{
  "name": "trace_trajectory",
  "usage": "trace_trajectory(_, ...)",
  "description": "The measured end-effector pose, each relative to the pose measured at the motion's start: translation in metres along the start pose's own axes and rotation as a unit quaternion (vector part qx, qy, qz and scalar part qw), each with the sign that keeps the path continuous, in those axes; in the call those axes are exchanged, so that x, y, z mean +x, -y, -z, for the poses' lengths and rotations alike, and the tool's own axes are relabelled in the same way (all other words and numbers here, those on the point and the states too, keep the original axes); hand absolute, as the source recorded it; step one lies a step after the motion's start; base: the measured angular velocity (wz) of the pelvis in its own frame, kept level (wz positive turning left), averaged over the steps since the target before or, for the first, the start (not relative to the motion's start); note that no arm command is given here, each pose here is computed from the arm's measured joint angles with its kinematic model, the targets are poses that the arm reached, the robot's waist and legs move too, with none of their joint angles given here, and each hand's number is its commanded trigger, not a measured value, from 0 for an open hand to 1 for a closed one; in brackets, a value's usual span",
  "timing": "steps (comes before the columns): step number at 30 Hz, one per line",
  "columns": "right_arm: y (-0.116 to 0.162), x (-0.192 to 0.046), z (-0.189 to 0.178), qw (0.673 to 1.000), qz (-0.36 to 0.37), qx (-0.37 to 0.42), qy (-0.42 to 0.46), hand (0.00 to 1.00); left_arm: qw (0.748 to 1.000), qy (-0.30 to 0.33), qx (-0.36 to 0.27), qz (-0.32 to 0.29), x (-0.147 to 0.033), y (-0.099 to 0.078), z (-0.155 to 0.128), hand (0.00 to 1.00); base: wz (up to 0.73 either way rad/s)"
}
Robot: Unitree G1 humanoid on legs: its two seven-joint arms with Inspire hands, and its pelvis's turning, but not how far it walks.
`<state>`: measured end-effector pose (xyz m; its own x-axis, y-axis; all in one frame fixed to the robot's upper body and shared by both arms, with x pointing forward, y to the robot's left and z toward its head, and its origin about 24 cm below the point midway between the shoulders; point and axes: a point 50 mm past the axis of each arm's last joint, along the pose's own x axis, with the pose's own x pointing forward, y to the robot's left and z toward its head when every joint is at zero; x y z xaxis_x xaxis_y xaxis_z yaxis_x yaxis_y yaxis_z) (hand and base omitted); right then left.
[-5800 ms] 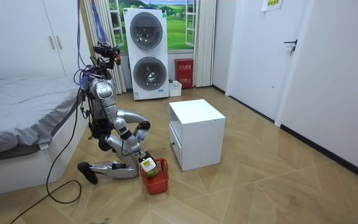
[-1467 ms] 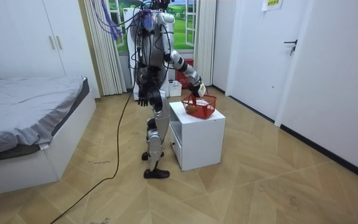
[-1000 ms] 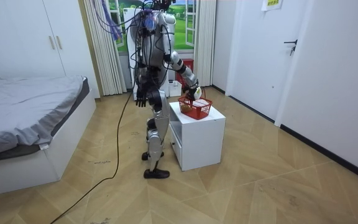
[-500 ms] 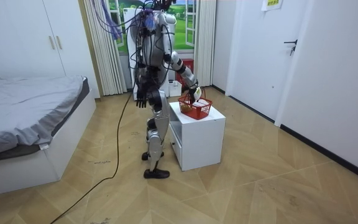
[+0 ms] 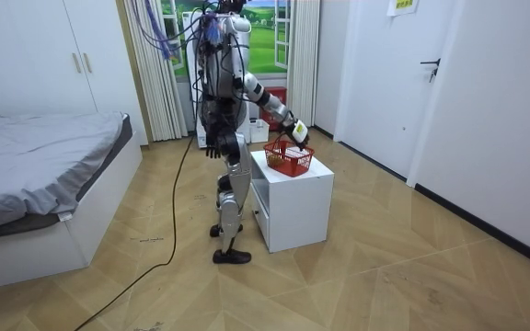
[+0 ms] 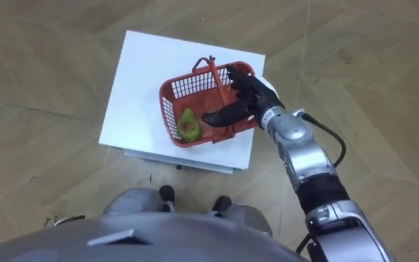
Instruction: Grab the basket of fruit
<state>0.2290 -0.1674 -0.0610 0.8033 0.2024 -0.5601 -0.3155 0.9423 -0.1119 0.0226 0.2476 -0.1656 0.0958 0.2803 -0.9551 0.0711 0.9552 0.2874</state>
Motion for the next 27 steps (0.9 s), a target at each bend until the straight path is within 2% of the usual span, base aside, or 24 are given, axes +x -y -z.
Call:
trace_trajectory(11,0.035,-0.024,-0.007,0.990,0.129,0.022,0.051,0.00,1.000,0.007,-0.025,-0.003,-0.001,0.001,0.007,0.00,-0.14)
trace_trajectory(21,0.053,-0.042,0.009,0.978,0.199,0.048,0.037,0.00,0.998,0.016,-0.044,-0.033,-0.002,-0.005,0.003,0.00,-0.09)
trace_trajectory(23,0.053,-0.049,0.025,0.977,0.208,0.053,0.017,0.00,0.998,0.019,-0.045,-0.040,-0.002,-0.006,0.003,0.00,0.02)
trace_trajectory(27,0.048,-0.056,0.075,0.973,0.210,0.062,-0.077,0.00,0.997,0.029,-0.048,-0.044,-0.003,-0.007,0.000,0.00,0.00)
